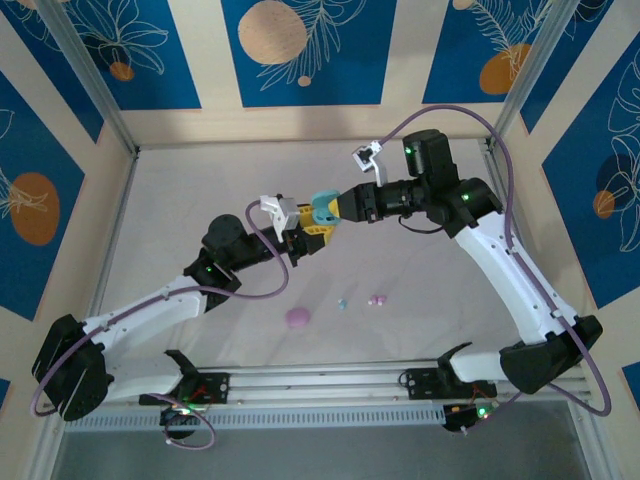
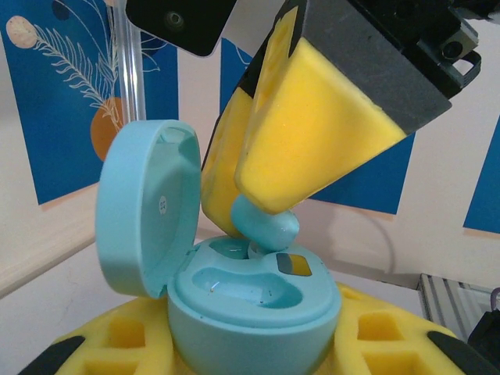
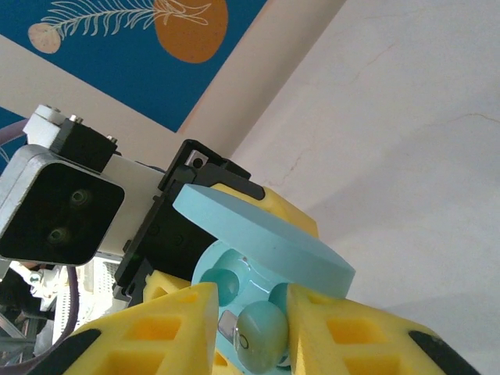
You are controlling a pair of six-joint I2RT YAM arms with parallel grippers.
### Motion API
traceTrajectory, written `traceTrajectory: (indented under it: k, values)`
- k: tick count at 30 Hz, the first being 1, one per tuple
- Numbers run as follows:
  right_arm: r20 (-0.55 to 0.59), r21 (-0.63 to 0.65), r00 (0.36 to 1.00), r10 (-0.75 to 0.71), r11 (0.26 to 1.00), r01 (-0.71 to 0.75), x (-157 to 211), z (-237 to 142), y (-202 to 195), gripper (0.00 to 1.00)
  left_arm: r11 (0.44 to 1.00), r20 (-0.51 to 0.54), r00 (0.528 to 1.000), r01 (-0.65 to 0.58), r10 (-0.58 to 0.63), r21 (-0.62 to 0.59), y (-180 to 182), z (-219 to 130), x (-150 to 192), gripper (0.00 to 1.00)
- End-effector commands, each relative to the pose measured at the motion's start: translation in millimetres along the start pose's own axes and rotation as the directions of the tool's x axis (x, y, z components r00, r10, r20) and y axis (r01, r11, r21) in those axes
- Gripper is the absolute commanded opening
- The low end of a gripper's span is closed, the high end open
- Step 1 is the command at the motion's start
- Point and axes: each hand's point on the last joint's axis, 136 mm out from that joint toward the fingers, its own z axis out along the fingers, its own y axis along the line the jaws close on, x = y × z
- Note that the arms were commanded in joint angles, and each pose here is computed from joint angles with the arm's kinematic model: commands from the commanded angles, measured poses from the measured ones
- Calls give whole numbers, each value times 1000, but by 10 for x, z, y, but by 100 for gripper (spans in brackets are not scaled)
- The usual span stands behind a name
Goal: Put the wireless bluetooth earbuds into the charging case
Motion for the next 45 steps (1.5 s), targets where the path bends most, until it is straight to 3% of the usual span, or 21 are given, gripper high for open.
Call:
traceTrajectory:
  k: [1, 29, 36, 41, 45]
  values:
    - [-27, 33, 1000, 15, 999, -14, 40, 36, -46, 31, 996, 106, 994, -44, 36, 73, -179, 10, -347, 25]
    - [60, 71, 998, -22, 997, 18, -62, -205, 101, 42, 998, 107, 993, -48, 42, 50, -143, -1, -329, 25]
    - [172, 105, 982, -78, 993, 60, -118, -476, 217, 43, 998, 107, 993, -55, 52, 28, -120, -30, -322, 25]
    - [285, 217, 959, 1, 974, -66, -83, -738, -108, 43, 998, 105, 993, -56, 55, 6, -106, -77, -319, 25]
    - [282, 349, 928, 241, 876, -334, 287, -739, -859, 42, 998, 115, 992, -58, 59, -12, -101, -130, -369, 25]
